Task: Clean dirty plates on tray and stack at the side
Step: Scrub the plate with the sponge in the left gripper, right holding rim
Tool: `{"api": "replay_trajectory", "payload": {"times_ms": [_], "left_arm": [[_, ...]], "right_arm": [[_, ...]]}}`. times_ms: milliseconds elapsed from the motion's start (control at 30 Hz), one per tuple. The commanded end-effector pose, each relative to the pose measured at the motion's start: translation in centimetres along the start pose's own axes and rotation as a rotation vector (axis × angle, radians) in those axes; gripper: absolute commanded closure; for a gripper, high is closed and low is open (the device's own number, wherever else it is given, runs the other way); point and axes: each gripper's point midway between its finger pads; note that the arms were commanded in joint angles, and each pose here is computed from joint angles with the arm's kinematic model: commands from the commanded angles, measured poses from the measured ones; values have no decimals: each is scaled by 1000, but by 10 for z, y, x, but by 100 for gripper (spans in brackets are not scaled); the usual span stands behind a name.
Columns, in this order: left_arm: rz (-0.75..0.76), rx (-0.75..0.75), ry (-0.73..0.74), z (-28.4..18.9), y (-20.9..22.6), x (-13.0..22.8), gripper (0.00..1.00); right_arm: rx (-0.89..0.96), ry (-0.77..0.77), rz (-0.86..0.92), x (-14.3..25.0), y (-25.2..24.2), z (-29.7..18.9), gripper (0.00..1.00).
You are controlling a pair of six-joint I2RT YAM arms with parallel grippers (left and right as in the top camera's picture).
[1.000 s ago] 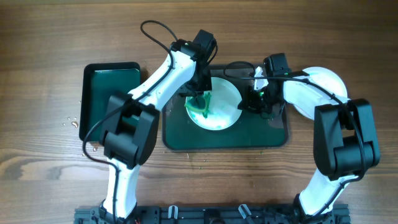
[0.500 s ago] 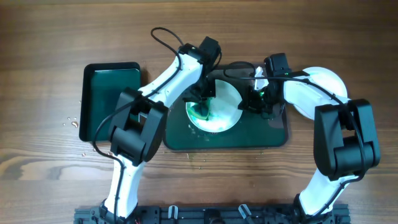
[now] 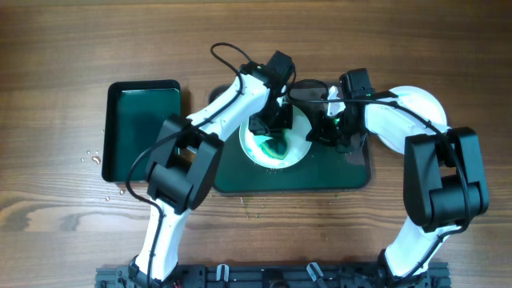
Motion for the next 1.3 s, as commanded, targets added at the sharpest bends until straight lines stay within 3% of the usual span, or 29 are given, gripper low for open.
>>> {"api": "replay_trajectory", "payload": {"times_ms": [0, 133, 300, 367, 467, 567, 767, 867, 1067, 1167, 1267], "left_arm": [[-7, 133, 63, 8, -5, 2, 96], [-47, 53, 27, 4, 23, -10, 96], [-227, -474, -85, -17, 119, -11, 96], [-261, -593, -116, -27, 135, -9, 96], [-259, -583, -115, -25, 129, -7, 96], [-238, -472, -89, -13, 106, -6, 96], [16, 63, 52, 10, 4, 2, 96], [62, 174, 74, 8, -17, 6, 96], [51, 114, 37, 9, -6, -2, 96], [-70, -124, -37, 9, 36, -13, 96], [-215, -475, -151, -10, 95, -16, 96]], "right_arm": [[23, 14, 16, 8, -7, 4, 96], [23, 14, 16, 8, -7, 4, 96], [24, 14, 18, 8, -8, 4, 96], [24, 14, 22, 8, -8, 4, 96], [24, 14, 24, 8, -8, 4, 96], [24, 14, 24, 8, -8, 4, 96], [24, 14, 21, 8, -8, 4, 96], [24, 14, 21, 8, -8, 4, 96], [23, 14, 22, 8, -8, 4, 96], [23, 14, 21, 8, -8, 4, 96], [24, 14, 21, 8, -8, 4, 96]]}}
Point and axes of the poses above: each gripper's point midway between its finger pads, its own z axis out along the fingers, its own y axis along the line the jaws close on, x = y × z, and after that the axes turned 3 degrees about z, right-handed
